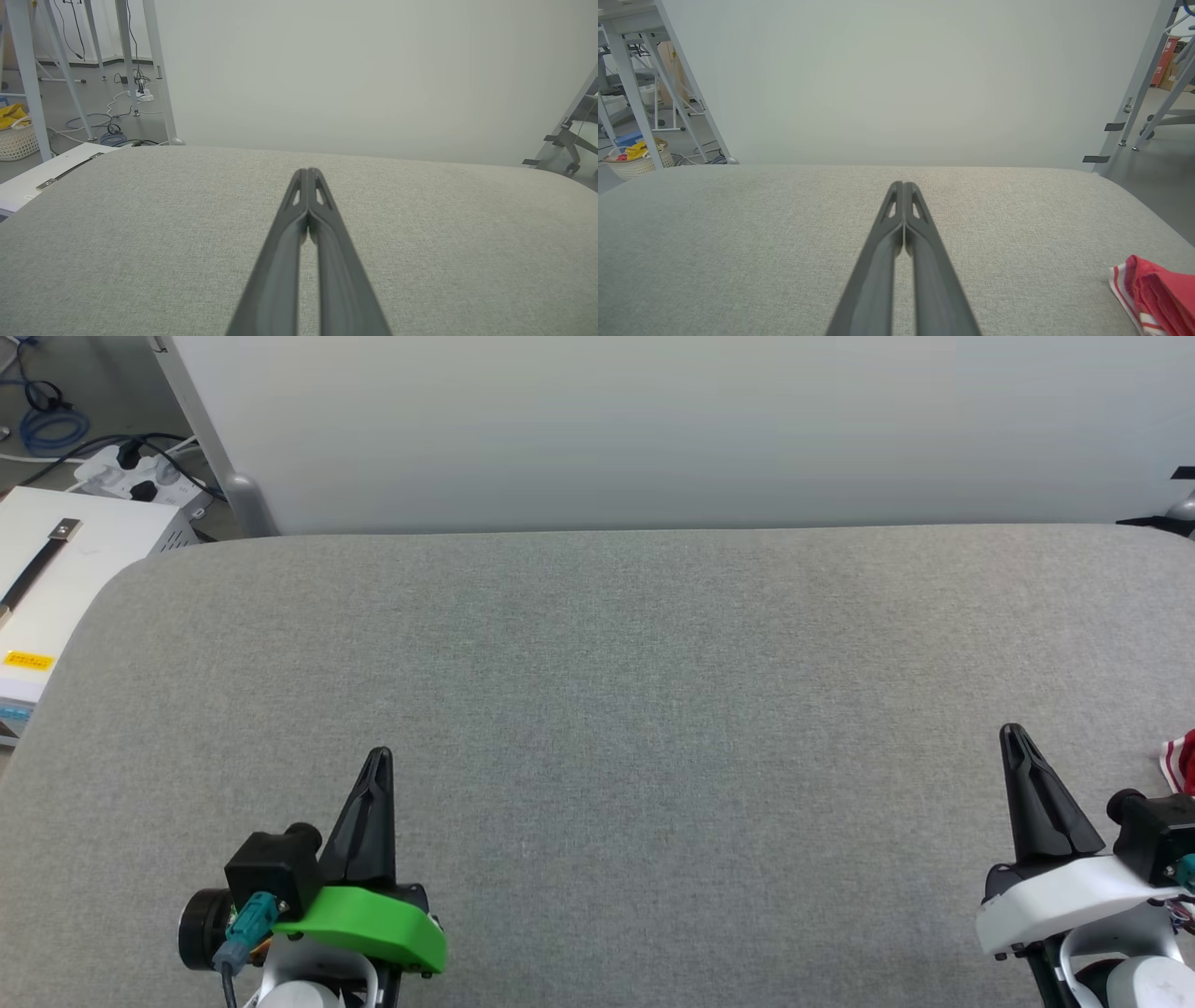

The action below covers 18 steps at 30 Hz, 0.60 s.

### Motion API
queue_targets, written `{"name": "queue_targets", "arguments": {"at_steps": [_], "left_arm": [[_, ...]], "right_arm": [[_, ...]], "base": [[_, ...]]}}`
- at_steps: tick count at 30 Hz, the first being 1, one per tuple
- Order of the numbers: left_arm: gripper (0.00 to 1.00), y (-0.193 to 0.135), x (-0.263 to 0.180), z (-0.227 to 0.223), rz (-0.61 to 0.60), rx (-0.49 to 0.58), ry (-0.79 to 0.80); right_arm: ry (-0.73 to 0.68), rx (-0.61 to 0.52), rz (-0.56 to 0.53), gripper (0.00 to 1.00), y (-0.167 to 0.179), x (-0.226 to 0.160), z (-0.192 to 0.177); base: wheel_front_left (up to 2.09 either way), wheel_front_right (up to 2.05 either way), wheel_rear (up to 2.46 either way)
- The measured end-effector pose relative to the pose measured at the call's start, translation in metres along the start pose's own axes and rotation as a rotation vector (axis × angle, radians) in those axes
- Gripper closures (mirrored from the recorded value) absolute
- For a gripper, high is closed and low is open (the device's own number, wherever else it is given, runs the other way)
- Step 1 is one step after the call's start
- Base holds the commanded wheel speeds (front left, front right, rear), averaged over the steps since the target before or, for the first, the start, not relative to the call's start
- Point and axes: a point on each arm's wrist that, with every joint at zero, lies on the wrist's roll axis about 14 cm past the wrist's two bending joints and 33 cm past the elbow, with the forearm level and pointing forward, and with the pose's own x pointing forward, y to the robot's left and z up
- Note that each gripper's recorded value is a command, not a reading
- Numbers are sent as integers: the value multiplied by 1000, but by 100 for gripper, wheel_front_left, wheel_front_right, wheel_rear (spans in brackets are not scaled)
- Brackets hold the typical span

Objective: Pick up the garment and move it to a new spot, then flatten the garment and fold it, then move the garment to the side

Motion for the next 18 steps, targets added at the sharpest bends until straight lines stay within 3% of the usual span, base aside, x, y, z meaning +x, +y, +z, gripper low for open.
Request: {"name": "queue_targets", "arguments": {"at_steps": [18], "left_arm": [[100,3,0,2,17,35,18]], "right_arm": [[20,-25,7,100,6,0,-3]], "base": [[0,0,0]]}}
